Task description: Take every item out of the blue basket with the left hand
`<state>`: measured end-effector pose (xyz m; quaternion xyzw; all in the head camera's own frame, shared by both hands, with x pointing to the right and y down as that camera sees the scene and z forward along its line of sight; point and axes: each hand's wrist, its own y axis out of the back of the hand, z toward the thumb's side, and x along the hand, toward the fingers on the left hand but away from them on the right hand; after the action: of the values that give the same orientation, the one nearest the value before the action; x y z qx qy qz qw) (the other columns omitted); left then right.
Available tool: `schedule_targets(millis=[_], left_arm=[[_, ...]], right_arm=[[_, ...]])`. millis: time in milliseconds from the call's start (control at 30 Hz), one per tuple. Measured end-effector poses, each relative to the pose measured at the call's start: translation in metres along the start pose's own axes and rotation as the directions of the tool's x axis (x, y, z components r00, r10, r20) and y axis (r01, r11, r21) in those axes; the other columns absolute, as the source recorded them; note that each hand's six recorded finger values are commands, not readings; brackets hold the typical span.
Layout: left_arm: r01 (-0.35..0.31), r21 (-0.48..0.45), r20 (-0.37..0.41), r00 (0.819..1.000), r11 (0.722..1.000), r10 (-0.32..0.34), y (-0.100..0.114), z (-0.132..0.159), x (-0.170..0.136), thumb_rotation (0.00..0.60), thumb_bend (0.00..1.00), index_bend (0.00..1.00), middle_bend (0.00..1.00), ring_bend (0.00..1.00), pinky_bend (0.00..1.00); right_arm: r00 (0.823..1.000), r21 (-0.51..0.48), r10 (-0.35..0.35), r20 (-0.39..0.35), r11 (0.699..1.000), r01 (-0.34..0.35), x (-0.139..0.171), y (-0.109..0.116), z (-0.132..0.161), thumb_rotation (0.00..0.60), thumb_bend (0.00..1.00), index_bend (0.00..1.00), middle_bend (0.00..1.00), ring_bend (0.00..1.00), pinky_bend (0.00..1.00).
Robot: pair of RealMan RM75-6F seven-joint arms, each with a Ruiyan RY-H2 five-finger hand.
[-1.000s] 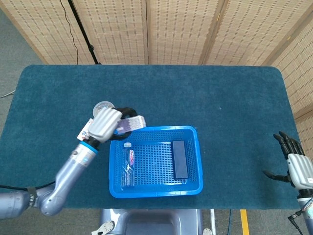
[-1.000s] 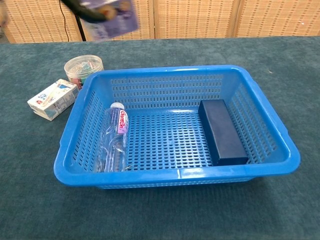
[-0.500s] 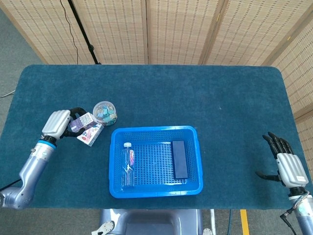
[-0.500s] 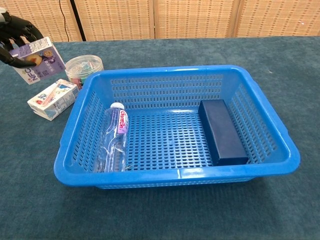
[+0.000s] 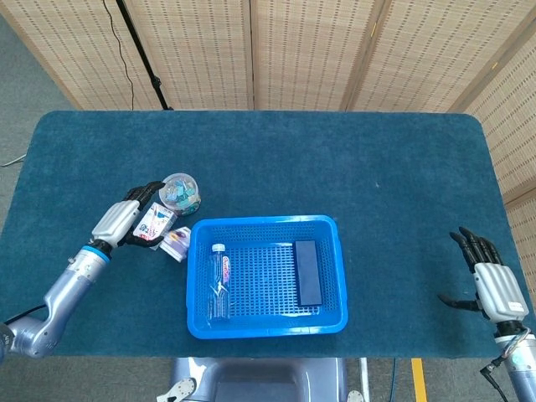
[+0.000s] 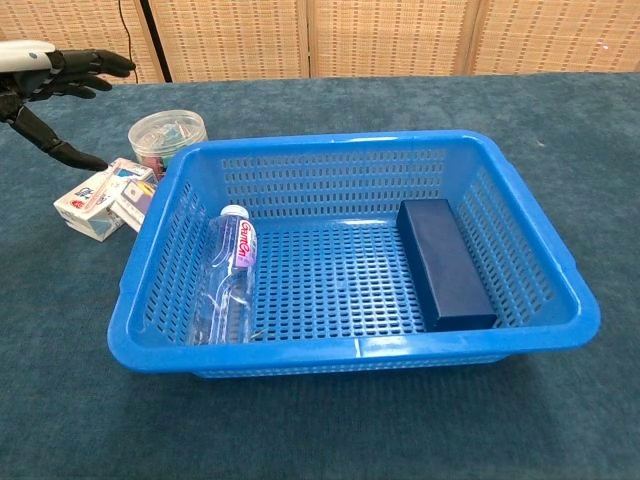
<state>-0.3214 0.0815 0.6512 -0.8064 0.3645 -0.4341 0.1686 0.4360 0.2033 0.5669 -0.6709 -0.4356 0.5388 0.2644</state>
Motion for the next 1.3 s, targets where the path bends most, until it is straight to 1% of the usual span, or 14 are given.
schedule_targets(millis=[167,267,367,400,500,567,667,767,800,933,1000,1100,1200,1300], left_arm=[[-0.044,0.002,0.114,0.993,0.999,0.044,0.009,0.027,-0.003,0.600,0.05,0.00,0.00,0.00,0.00],[-0.089,0.019,0.220,0.972,0.996,0.083,0.012,0.049,-0.007,0.600,0.05,0.00,0.00,0.00,0.04],[-0.107,0.074,0.342,0.937,0.991,0.076,0.005,0.077,-0.015,0.600,0.05,0.00,0.00,0.00,0.07],[-0.110,0.106,0.389,0.919,0.988,0.061,0.000,0.089,-0.018,0.600,0.05,0.00,0.00,0.00,0.08],[-0.122,0.193,0.473,0.881,0.974,0.017,-0.011,0.116,-0.023,0.600,0.05,0.00,0.00,0.00,0.10],[-0.132,0.252,0.505,0.863,0.959,-0.014,-0.018,0.131,-0.023,0.600,0.05,0.00,0.00,0.00,0.11],[-0.142,0.358,0.544,0.835,0.923,-0.083,-0.034,0.156,-0.021,0.600,0.05,0.00,0.00,0.00,0.12],[-0.133,0.463,0.558,0.812,0.877,-0.171,-0.053,0.177,-0.018,0.600,0.05,0.01,0.00,0.00,0.12],[-0.128,0.502,0.557,0.805,0.855,-0.206,-0.061,0.184,-0.015,0.600,0.05,0.02,0.00,0.00,0.13],[-0.122,0.604,0.540,0.790,0.788,-0.291,-0.080,0.203,-0.006,0.600,0.05,0.02,0.00,0.01,0.22],[-0.119,0.645,0.527,0.784,0.755,-0.327,-0.089,0.212,0.000,0.600,0.05,0.02,0.00,0.01,0.22],[-0.115,0.689,0.516,0.772,0.716,-0.372,-0.104,0.225,0.008,0.600,0.05,0.03,0.00,0.02,0.22],[-0.113,0.716,0.509,0.760,0.689,-0.404,-0.124,0.237,0.018,0.600,0.05,0.04,0.00,0.02,0.22],[-0.113,0.739,0.499,0.754,0.664,-0.428,-0.143,0.247,0.029,0.600,0.06,0.05,0.00,0.03,0.22]], right_arm=[[1.000,-0.004,-0.004,-0.001,1.000,0.004,0.001,0.001,0.000,0.600,0.00,0.00,0.00,0.00,0.00],[1.000,-0.007,-0.003,-0.003,1.000,0.003,0.001,0.001,0.000,0.600,0.00,0.00,0.00,0.00,0.00],[1.000,-0.007,-0.003,0.000,1.000,0.003,0.000,0.001,0.000,0.600,0.00,0.00,0.00,0.00,0.00],[1.000,-0.007,-0.003,0.001,1.000,0.003,0.000,0.001,0.000,0.600,0.00,0.00,0.00,0.00,0.00],[1.000,-0.009,-0.010,0.005,1.000,0.010,-0.001,0.003,-0.001,0.600,0.00,0.00,0.00,0.00,0.00],[1.000,-0.011,-0.016,0.009,1.000,0.016,-0.001,0.005,-0.003,0.600,0.00,0.00,0.00,0.00,0.00],[1.000,-0.015,-0.023,0.016,1.000,0.023,-0.001,0.007,-0.005,0.600,0.00,0.00,0.00,0.00,0.00],[0.999,-0.016,-0.027,0.026,0.999,0.028,-0.001,0.009,-0.008,0.600,0.00,0.00,0.00,0.00,0.00],[0.999,-0.016,-0.028,0.029,0.999,0.029,-0.001,0.009,-0.009,0.600,0.00,0.00,0.00,0.00,0.00],[0.999,-0.016,-0.028,0.039,0.999,0.029,-0.001,0.010,-0.012,0.600,0.00,0.00,0.00,0.00,0.00],[0.999,-0.015,-0.029,0.042,0.999,0.030,-0.001,0.010,-0.012,0.600,0.00,0.00,0.00,0.00,0.00],[0.998,-0.015,-0.032,0.047,0.999,0.033,-0.001,0.011,-0.014,0.600,0.00,0.00,0.00,0.00,0.00],[0.998,-0.013,-0.032,0.053,0.999,0.033,-0.001,0.010,-0.015,0.600,0.00,0.00,0.00,0.00,0.00],[0.998,-0.013,-0.027,0.057,1.000,0.028,-0.002,0.010,-0.016,0.600,0.00,0.00,0.00,0.00,0.00]])
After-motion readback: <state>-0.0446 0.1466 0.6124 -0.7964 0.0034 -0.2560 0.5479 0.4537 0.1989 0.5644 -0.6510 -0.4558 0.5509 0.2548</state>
